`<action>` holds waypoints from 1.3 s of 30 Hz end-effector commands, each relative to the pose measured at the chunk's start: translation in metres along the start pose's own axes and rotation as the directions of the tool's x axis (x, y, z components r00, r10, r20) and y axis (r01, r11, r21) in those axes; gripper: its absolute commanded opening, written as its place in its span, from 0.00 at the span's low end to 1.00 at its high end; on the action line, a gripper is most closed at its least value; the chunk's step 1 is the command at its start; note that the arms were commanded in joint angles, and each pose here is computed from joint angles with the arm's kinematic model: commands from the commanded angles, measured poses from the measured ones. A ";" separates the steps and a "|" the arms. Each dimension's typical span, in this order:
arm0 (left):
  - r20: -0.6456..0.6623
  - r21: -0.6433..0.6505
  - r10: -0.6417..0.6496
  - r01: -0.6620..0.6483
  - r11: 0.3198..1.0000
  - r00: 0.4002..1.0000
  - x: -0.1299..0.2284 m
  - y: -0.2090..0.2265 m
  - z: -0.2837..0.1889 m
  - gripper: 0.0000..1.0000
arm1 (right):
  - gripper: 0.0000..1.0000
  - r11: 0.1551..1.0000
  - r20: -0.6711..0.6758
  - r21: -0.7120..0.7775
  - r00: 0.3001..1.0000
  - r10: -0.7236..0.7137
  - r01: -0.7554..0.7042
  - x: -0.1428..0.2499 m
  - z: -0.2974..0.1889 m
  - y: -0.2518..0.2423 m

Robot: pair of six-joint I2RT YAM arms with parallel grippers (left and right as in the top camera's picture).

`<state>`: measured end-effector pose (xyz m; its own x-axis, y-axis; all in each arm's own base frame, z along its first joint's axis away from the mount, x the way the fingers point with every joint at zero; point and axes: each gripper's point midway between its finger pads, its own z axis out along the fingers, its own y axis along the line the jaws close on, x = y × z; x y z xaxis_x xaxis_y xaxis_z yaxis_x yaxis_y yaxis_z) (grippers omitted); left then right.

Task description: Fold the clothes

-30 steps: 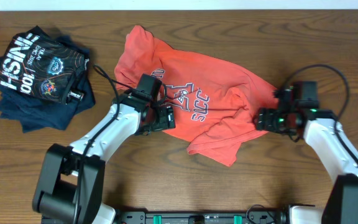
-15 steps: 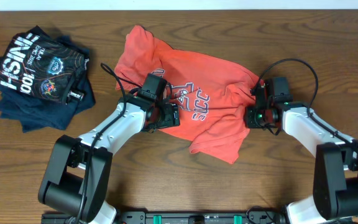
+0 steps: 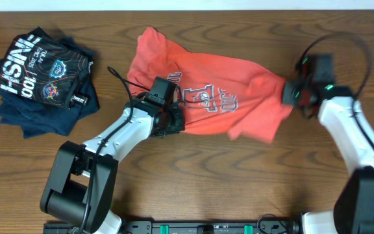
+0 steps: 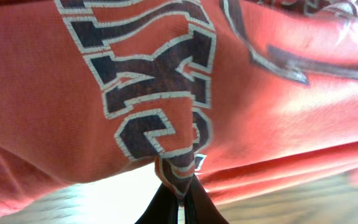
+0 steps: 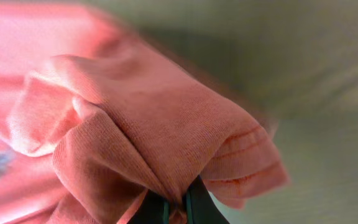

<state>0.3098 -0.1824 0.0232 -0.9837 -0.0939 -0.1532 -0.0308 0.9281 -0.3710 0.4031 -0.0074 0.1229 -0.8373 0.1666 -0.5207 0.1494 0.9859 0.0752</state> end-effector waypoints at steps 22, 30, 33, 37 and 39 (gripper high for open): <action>0.241 0.206 0.129 -0.180 0.962 0.962 -0.004 -0.063 -0.113 0.06 | 0.01 0.989 -0.042 0.143 0.998 -0.038 0.044 -0.013 -0.042 -0.036; 0.133 0.242 0.222 -0.249 0.938 0.966 0.023 -0.106 -0.053 0.47 | 0.01 0.989 -0.050 0.143 0.998 -0.040 0.047 -0.011 -0.042 -0.036; 0.099 0.262 0.199 -0.219 0.940 0.975 0.030 -0.119 -0.027 0.47 | 0.01 0.989 -0.050 0.143 0.998 -0.040 0.047 -0.011 -0.042 -0.036; 0.088 0.294 0.197 -0.215 0.931 0.976 0.036 -0.138 0.006 0.47 | 0.02 0.989 -0.056 0.143 0.998 -0.040 0.048 -0.010 -0.042 -0.036; 0.094 0.309 0.218 -0.236 0.921 0.972 0.039 -0.147 0.019 0.47 | 0.02 0.989 -0.056 0.143 0.998 -0.040 0.048 -0.010 -0.042 -0.036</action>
<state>0.2851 -0.3193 0.0704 -0.9332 0.0821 -0.3499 0.2851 0.7621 -0.5814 0.3835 -0.0410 0.1608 -0.8680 0.1430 -0.4755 0.1903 0.9803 -0.0526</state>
